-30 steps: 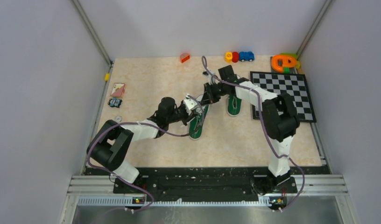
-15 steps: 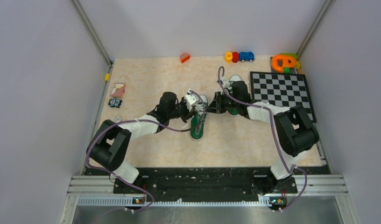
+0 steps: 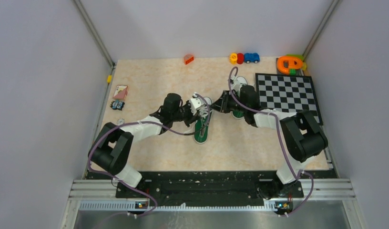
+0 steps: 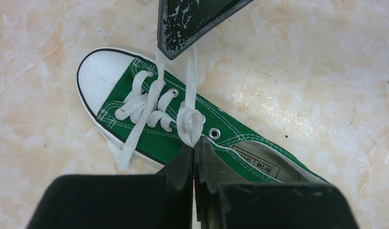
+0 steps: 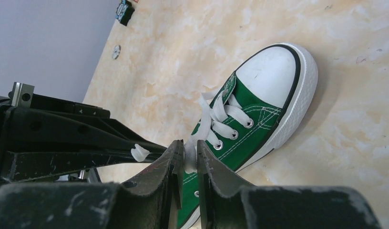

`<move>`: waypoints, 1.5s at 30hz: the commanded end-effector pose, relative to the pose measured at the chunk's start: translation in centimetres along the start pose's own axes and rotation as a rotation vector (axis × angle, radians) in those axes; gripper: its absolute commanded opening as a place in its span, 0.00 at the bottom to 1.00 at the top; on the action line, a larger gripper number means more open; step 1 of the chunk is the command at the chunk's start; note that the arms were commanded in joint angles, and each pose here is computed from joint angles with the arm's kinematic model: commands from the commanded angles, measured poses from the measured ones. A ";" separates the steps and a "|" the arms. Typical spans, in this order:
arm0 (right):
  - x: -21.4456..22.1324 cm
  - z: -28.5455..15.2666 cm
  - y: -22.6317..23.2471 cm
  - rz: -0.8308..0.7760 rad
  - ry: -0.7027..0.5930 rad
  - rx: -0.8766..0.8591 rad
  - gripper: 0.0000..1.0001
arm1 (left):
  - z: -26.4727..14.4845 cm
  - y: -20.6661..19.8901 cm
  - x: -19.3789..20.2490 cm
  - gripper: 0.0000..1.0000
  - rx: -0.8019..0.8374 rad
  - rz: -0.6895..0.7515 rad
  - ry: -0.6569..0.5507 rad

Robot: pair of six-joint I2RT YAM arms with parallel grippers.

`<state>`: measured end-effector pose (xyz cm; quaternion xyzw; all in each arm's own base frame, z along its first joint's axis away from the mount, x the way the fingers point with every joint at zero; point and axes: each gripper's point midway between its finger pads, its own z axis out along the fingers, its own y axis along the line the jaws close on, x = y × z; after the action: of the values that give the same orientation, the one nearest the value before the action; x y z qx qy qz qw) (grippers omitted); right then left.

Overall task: Tie the shoes
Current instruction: Wrap the shoelace around the shoelace.

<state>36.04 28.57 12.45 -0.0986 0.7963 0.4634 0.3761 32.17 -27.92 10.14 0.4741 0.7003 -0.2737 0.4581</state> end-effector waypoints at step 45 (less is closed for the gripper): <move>-5.2 -0.2 2.0 -0.360 0.223 0.080 0.60 | -0.4 0.7 -2.6 0.00 -0.009 0.098 -0.070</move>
<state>38.51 28.82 16.51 -0.1960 0.8101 0.3936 0.3878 32.64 -27.81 10.71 0.5055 0.6875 -0.2537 0.4554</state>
